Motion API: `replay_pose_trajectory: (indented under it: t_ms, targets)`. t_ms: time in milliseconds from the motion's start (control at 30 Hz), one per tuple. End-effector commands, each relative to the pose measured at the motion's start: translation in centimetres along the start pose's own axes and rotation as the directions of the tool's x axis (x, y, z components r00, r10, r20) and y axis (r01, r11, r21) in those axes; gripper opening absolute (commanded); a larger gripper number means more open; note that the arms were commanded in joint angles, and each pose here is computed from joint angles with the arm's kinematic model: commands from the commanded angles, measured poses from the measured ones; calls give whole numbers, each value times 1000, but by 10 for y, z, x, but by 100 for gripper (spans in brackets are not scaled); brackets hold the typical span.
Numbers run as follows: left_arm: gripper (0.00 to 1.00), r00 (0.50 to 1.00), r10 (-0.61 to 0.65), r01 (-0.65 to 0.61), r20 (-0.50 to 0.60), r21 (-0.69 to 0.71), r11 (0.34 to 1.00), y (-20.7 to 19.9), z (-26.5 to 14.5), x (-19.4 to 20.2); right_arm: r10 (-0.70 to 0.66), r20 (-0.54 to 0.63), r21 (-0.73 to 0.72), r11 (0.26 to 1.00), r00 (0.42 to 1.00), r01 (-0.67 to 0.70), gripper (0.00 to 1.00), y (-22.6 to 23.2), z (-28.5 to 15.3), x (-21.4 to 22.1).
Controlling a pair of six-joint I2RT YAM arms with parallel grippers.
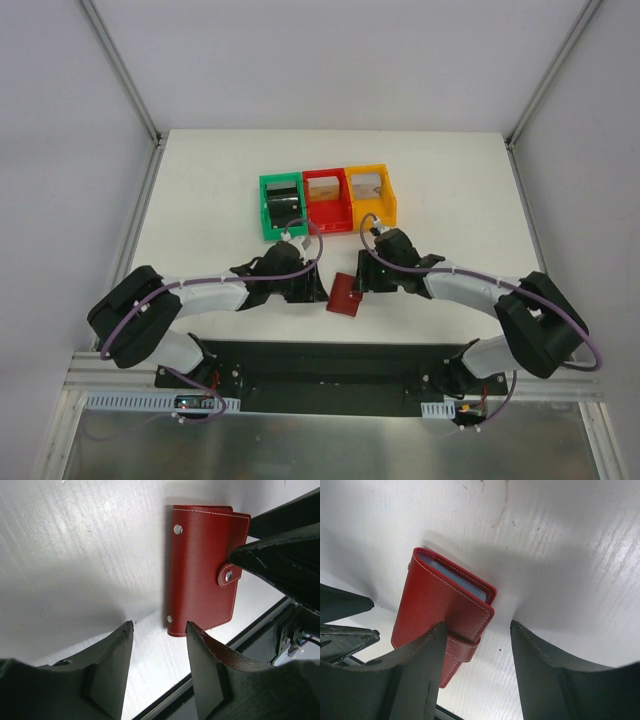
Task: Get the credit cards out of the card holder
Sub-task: Open the card holder at the center of the board.
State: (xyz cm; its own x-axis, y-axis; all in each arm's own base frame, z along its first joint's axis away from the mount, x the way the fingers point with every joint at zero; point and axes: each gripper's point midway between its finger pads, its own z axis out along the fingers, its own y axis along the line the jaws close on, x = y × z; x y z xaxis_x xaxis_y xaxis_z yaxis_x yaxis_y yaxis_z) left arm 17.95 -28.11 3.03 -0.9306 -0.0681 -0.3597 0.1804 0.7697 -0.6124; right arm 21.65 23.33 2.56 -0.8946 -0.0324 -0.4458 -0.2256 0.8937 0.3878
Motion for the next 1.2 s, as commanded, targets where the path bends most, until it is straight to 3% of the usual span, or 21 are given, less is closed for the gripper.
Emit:
replay_pose_trajectory:
  t_ms: [0, 200, 433, 667, 833, 1033, 1167]
  targets:
    - [46, 1000, 13, -13, 24, 40, 999, -19, 3, -15, 19, 13, -11, 1000, 1000, -19, 57, 2, -5, 1]
    - [42, 1000, 6, -4, -25, 58, 998, -22, 13, -10, 21, -11, -35, 999, 1000, -22, 55, 9, 3, -2]
    - [37, 999, 0, 3, -52, 50, 999, -16, 20, -3, 46, -15, -84, 995, 999, -47, 45, 17, 11, 0]
    - [32, 998, 5, -2, -60, 50, 999, -15, 23, -2, 47, -9, -92, 995, 999, -47, 27, 17, 9, 1]
    - [33, 998, 35, -32, -48, 70, 997, -19, 19, -4, 48, -14, -100, 994, 999, -49, 0, 17, 8, 5]
    - [36, 998, 51, -47, -29, 125, 991, -24, 10, -2, 36, -6, -142, 989, 999, -36, 0, 22, 1, 5]
    - [43, 998, 43, -48, 41, 140, 989, -19, -4, -5, 15, 20, -206, 978, 1000, -10, 0, 31, -17, 1]
